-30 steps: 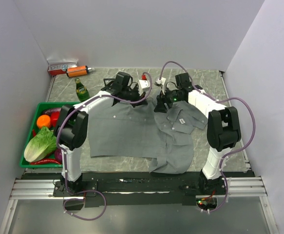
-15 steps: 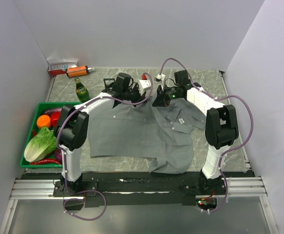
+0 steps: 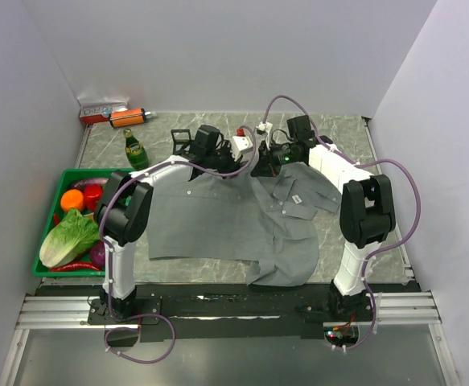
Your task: Remove the brooch from the garment
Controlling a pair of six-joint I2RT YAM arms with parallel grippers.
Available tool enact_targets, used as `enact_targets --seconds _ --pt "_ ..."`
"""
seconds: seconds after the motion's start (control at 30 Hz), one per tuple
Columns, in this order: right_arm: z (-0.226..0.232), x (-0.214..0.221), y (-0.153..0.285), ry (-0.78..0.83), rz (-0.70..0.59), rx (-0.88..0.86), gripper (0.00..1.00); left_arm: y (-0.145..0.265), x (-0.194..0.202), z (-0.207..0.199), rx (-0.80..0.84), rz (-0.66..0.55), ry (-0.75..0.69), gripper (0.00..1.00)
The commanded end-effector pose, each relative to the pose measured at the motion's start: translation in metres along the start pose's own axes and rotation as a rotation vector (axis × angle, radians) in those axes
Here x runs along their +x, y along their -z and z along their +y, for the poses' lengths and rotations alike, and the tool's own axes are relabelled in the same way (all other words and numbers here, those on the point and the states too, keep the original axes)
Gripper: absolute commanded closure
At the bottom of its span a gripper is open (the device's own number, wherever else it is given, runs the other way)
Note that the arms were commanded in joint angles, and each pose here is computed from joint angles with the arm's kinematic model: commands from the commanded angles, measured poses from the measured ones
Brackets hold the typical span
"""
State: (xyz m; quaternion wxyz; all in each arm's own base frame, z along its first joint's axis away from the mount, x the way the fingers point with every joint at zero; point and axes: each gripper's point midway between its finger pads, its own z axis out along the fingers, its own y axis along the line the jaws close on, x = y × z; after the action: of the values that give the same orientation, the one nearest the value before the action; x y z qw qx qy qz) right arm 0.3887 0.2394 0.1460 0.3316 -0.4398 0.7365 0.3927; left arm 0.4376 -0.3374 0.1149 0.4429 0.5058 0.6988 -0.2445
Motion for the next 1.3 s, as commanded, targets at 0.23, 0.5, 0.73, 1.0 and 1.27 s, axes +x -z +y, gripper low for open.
enact_targets --seconds 0.23,0.5,0.73,1.0,1.27 --pt "-0.014 -0.013 0.038 0.031 0.029 0.105 0.47 0.049 -0.060 0.054 -0.057 -0.139 0.101 0.99" --pt "-0.033 -0.096 0.078 0.062 -0.145 0.350 0.00 0.075 -0.078 0.020 0.140 -0.111 0.157 0.99" --pt "-0.029 -0.135 0.091 0.187 -0.161 0.364 0.00 0.105 -0.071 0.014 0.208 -0.145 0.195 0.99" --pt "0.016 -0.136 0.078 0.302 -0.109 0.171 0.23 0.137 -0.078 -0.004 0.248 -0.182 0.148 0.99" --pt "0.057 -0.135 0.048 0.546 -0.132 0.119 0.25 0.146 -0.070 -0.003 0.192 -0.072 0.126 0.99"
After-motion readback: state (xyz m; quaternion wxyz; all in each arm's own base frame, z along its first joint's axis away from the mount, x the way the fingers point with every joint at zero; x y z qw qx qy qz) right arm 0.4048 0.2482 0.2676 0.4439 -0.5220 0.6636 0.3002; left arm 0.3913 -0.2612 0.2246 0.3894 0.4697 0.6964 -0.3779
